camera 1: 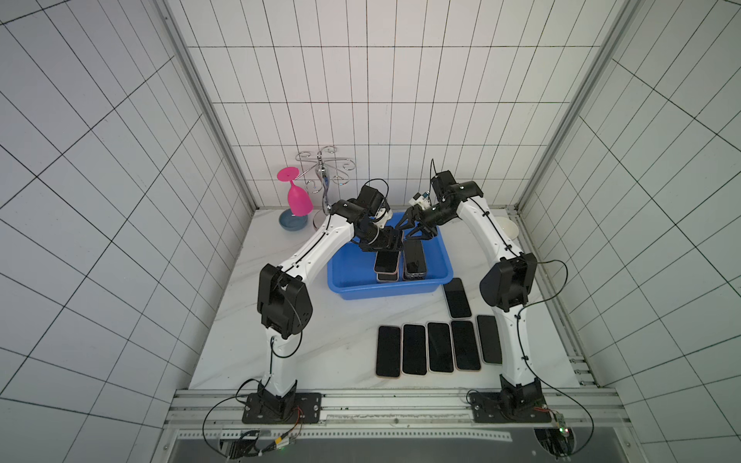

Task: Take the phone out of the storage box
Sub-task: Pick up the phone from the storage box, then place the phone at the center of the board.

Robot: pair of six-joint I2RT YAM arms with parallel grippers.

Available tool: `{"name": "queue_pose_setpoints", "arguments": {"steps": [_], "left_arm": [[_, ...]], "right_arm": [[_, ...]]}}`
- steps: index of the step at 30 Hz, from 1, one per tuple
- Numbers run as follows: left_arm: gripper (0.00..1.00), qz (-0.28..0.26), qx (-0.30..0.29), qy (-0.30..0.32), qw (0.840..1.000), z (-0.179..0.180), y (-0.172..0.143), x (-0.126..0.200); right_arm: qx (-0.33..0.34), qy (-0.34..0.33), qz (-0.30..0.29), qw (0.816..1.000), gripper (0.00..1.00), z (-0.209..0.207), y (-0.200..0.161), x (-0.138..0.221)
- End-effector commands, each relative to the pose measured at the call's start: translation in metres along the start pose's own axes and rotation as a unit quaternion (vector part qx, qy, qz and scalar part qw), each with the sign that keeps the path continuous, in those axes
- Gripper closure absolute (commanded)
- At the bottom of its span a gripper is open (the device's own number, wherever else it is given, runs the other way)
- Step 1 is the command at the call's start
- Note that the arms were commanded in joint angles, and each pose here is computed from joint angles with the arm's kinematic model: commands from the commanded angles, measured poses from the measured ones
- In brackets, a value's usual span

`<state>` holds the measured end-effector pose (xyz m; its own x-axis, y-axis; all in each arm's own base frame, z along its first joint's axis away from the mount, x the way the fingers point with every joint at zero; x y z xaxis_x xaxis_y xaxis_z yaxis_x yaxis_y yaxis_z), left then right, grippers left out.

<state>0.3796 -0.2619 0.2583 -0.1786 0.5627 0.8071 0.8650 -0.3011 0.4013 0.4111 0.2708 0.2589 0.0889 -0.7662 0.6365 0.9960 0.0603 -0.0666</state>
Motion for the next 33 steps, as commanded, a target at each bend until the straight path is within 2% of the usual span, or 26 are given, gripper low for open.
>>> {"name": "queue_pose_setpoints", "arguments": {"steps": [1,6,12,14,17,18,19,23,26,28,30,33], "left_arm": [[0.61,-0.016,-0.018,-0.021,0.999,-0.007,0.006,0.003],[0.61,-0.014,-0.020,-0.027,0.999,-0.008,0.005,0.002],[0.58,-0.013,-0.019,-0.045,0.999,-0.009,0.005,-0.001],[0.50,-0.017,-0.015,-0.047,0.999,-0.008,0.007,-0.001],[0.15,-0.034,0.001,-0.062,0.997,-0.006,0.015,0.003],[0.06,-0.046,0.010,-0.071,0.996,-0.005,0.019,0.007],[0.02,-0.059,0.018,-0.083,0.995,-0.003,0.023,0.011],[0.02,-0.116,0.056,-0.112,0.985,0.008,0.041,0.031],[0.02,-0.143,0.068,-0.108,0.981,0.017,0.049,0.041],[0.02,-0.149,0.069,-0.094,0.982,0.020,0.051,0.041],[0.02,-0.150,0.072,-0.081,0.983,0.025,0.051,0.039],[0.02,-0.149,0.075,-0.069,0.983,0.030,0.049,0.034]], "right_arm": [[-0.003,0.005,0.030,1.000,0.41,-0.001,-0.014,-0.009],[-0.006,0.001,0.068,0.998,0.55,-0.009,-0.031,-0.020],[0.004,0.051,0.089,0.995,0.93,-0.004,-0.036,-0.014],[0.010,0.051,0.085,0.995,1.00,-0.002,-0.039,-0.008],[0.003,0.044,0.068,0.997,1.00,-0.007,-0.042,0.009],[0.000,0.032,0.056,0.998,1.00,-0.011,-0.043,0.018],[-0.003,0.018,0.041,0.999,1.00,-0.016,-0.045,0.030],[-0.028,-0.078,-0.019,0.996,1.00,-0.046,-0.060,0.089],[-0.043,-0.176,-0.060,0.982,1.00,-0.069,-0.081,0.137],[-0.067,-0.254,-0.084,0.961,1.00,-0.093,-0.093,0.161],[-0.088,-0.325,-0.082,0.938,1.00,-0.118,-0.101,0.173],[-0.118,-0.382,-0.068,0.914,1.00,-0.150,-0.104,0.179]]}}
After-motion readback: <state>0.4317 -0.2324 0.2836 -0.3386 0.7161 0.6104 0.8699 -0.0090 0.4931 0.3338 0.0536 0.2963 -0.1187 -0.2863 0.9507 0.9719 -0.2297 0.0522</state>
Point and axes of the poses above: each gripper's point midway between its finger pads, its own x axis back along the fingers, its own z axis along the line the jaws close on, y = z × x, the point moved 7 cm from there along x, back along the fingers, and after that the axes turned 8 degrees about -x, right-handed, at the moved point
